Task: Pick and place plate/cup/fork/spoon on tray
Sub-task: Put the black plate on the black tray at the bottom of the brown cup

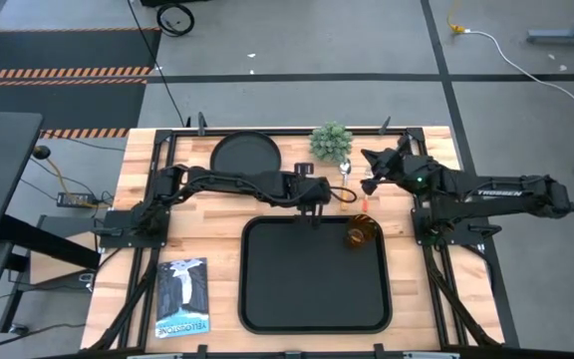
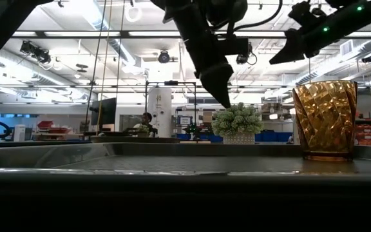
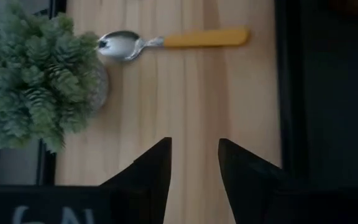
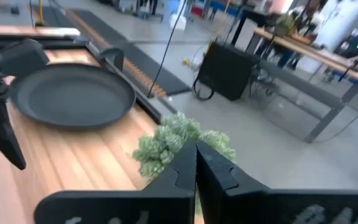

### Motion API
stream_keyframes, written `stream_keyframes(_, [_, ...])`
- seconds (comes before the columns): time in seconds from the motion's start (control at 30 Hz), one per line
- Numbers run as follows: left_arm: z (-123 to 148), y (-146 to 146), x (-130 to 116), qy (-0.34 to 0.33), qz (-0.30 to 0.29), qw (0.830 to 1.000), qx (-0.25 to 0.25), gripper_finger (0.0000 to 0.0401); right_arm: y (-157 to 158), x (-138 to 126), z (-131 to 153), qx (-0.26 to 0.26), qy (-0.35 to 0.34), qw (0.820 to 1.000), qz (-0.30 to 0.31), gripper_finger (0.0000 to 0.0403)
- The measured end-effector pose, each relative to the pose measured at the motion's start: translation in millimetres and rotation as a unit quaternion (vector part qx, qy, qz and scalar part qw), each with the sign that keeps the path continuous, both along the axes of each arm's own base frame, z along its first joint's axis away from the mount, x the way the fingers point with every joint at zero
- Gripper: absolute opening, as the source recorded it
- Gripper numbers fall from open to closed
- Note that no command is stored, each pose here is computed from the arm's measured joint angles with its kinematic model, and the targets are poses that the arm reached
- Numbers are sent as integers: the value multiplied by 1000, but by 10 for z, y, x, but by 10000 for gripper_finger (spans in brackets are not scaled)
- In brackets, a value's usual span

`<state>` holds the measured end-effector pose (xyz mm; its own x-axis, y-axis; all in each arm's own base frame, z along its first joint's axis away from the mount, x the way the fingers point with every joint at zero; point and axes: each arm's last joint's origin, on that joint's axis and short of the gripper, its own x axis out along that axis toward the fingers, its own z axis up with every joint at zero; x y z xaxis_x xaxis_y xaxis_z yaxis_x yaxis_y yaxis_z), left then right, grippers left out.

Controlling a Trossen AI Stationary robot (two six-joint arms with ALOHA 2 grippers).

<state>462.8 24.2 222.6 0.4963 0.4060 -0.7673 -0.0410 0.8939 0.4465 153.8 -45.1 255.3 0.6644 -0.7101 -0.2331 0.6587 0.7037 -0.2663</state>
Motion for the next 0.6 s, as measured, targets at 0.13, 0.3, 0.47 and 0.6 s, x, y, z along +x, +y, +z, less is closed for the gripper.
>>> stream_keyframes(0.13, [-37,-54,-76,-5,13,1000,-12,141,-13,97,17,24,8,1000,1,9])
stream_keyframes(0.3, [-76,-143,-238,-23,25,999,-26,141,-25,206,66,59,-13,998,8,9])
stream_keyframes(0.47, [-32,-231,-431,-56,32,997,-43,141,-30,313,65,93,-19,995,25,9])
stream_keyframes(0.6, [53,-307,-573,-79,33,995,-54,139,-32,415,44,128,-27,991,40,9])
